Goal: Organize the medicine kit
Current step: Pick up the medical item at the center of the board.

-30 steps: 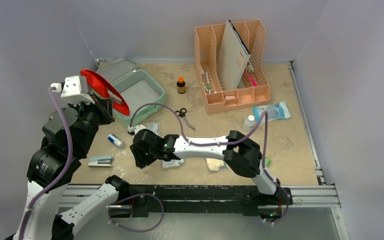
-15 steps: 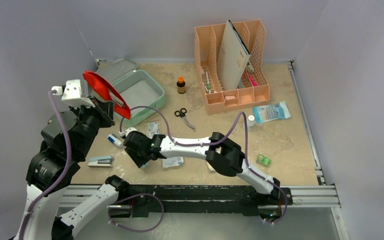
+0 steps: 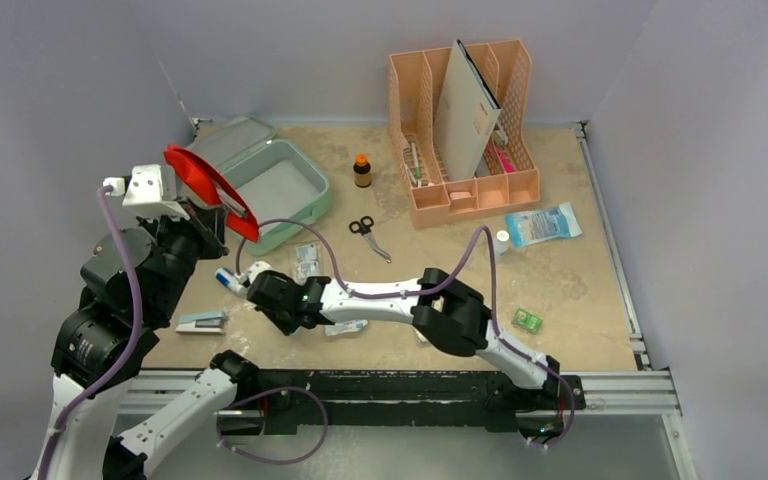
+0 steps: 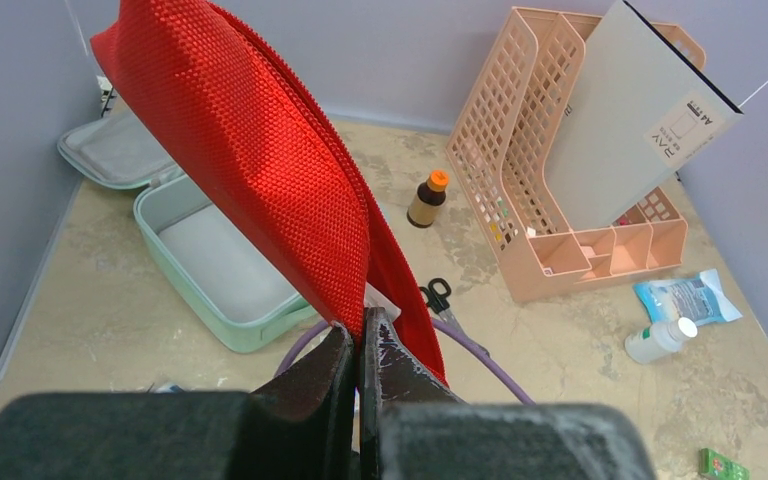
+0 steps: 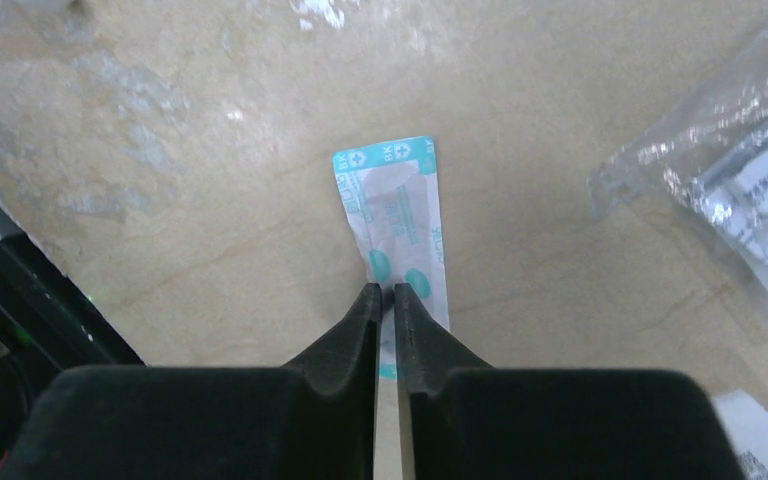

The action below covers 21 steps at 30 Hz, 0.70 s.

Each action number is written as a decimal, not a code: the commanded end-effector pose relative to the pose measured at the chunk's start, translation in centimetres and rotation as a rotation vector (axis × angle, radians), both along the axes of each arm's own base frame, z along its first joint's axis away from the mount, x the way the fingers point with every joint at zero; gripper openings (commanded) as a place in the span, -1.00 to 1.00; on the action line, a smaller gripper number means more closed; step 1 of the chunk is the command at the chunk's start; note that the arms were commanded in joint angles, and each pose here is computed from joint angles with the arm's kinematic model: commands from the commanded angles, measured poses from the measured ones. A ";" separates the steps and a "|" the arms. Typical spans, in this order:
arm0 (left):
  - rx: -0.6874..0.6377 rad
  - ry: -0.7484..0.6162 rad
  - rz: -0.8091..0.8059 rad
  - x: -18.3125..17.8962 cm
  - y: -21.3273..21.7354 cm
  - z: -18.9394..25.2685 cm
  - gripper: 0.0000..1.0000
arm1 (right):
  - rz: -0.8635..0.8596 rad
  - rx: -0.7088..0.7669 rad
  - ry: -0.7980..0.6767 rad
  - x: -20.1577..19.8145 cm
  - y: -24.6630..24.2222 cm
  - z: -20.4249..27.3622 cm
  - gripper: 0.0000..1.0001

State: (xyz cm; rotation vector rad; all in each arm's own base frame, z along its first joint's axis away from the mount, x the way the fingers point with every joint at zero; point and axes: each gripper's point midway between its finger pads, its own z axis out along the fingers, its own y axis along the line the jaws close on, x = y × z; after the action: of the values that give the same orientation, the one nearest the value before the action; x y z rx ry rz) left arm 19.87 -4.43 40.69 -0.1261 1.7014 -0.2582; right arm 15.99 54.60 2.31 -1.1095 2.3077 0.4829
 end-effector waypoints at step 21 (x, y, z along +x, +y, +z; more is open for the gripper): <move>0.012 0.113 -0.276 -1.6 -4.6 -5.2 -1.00 | -0.257 0.405 0.218 6.5 -12.8 14.0 -1.00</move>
State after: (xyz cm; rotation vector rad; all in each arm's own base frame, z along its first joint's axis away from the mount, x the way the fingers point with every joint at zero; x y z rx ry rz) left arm 18.40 -6.76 36.84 0.0090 1.8033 -0.3624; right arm 22.66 43.08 12.70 -0.6571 2.3957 0.8474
